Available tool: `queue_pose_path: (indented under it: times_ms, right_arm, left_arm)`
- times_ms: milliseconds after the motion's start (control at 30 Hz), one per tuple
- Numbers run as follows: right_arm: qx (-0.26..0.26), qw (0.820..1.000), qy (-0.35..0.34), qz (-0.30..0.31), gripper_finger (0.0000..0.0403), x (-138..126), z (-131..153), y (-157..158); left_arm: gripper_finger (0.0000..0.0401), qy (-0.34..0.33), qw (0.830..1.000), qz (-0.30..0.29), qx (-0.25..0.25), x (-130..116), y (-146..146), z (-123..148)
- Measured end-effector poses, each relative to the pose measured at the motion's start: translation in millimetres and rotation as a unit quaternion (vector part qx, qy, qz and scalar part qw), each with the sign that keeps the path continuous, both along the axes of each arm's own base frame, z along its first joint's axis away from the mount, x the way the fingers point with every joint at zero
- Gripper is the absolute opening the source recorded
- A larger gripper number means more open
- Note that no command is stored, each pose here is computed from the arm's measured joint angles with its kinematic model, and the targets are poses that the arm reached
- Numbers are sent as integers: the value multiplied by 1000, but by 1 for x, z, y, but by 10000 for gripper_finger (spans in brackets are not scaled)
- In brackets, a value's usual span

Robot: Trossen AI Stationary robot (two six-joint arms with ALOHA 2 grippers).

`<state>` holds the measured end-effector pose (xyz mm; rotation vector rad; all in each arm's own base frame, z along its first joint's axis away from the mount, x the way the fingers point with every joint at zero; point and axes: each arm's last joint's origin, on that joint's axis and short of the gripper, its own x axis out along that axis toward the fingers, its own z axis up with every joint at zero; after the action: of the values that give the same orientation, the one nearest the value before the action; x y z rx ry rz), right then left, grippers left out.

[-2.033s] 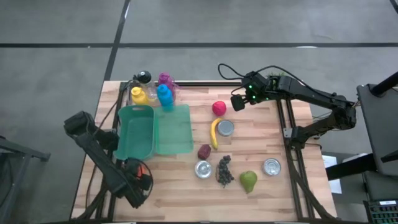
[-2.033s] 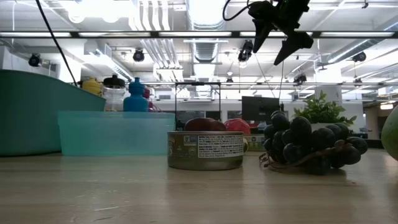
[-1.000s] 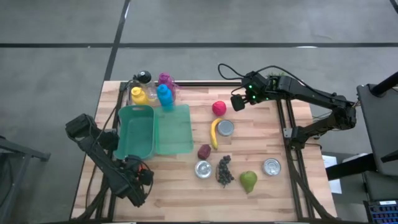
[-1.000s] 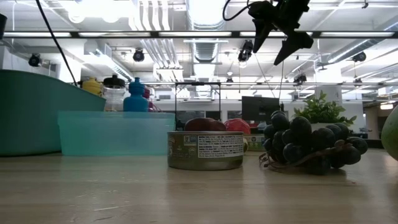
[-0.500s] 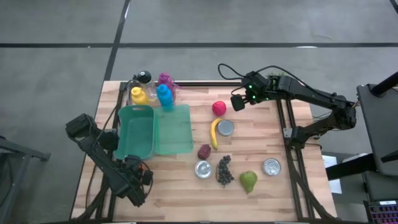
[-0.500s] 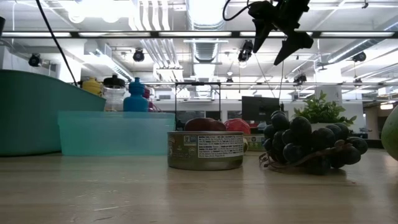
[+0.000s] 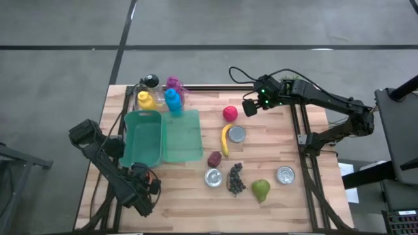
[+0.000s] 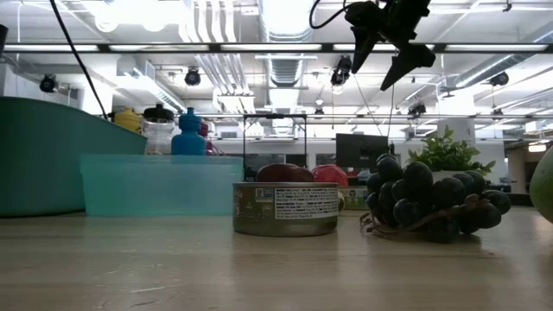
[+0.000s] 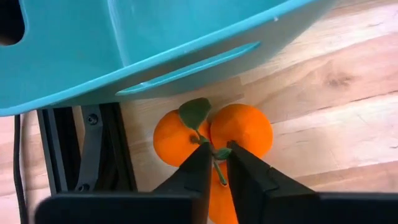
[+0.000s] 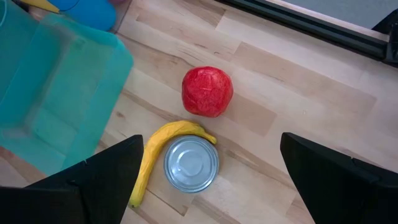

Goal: Pick & Place Food Item
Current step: Put the tangerine into the green bin

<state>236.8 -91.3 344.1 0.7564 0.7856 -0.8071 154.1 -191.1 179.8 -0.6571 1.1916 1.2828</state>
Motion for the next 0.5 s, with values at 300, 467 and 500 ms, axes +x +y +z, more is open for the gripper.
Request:
queue_pose_path:
  times_ms: [300, 467, 500]
  right_arm:
    - [0, 1000, 0, 0, 378, 0, 0, 0]
    - [0, 1000, 0, 0, 378, 0, 0, 0]
    - [0, 1000, 0, 0, 378, 0, 0, 0]
  left_arm:
    - [7, -2, 1000, -6, -2, 0, 0, 0]
    - [7, -3, 1000, -12, -7, 1, -1, 1]
    - [7, -5, 1000, -13, -11, 1, -1, 2]
